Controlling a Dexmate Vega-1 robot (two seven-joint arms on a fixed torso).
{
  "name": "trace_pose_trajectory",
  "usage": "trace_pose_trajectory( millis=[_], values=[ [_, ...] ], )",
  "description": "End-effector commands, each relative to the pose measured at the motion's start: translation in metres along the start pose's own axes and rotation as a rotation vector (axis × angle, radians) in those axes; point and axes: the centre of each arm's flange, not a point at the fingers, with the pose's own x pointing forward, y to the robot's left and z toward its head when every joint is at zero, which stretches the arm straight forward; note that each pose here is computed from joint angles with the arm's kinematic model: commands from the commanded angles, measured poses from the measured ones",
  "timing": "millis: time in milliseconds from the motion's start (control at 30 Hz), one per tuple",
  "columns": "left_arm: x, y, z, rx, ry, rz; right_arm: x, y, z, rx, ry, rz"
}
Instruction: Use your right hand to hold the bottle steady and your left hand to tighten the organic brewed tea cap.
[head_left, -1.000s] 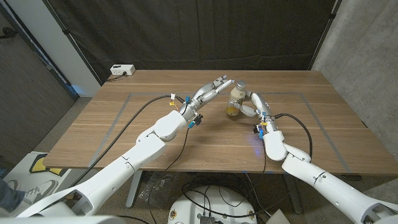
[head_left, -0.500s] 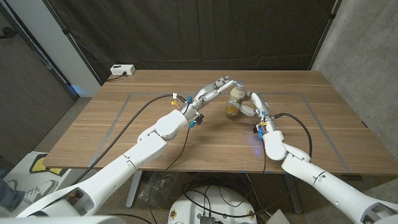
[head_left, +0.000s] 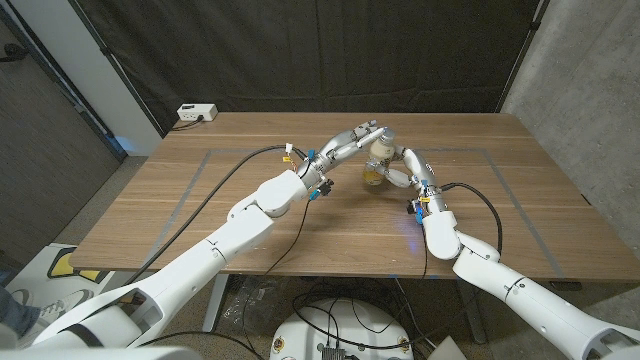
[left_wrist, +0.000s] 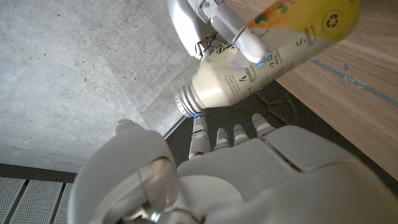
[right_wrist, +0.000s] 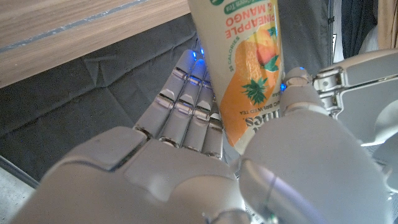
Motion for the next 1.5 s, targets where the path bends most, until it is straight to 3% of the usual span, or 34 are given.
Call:
trace_pose_trajectory(
  millis=[33,300,1067,1267,1500],
  values=[
    [-0.004,0.004,0.004,0.010,-0.008,0.027,-0.003,0.003,-0.001,0.001,0.006,0.004],
    [-0.020,0.006,0.001,-0.001,0.028,0.080,-0.002,0.003,-0.002,0.005,0.006,0.005],
    [-0.038,-0.007,0.006,-0.014,0.028,0.101,-0.001,0.004,0.000,0.004,-0.008,0.022],
    [-0.036,-0.007,0.005,-0.009,0.036,0.091,0.000,0.005,0.001,0.004,-0.011,0.024],
    [-0.023,-0.009,0.007,0.005,0.013,0.048,-0.002,0.003,0.003,-0.004,-0.013,0.017]
  ],
)
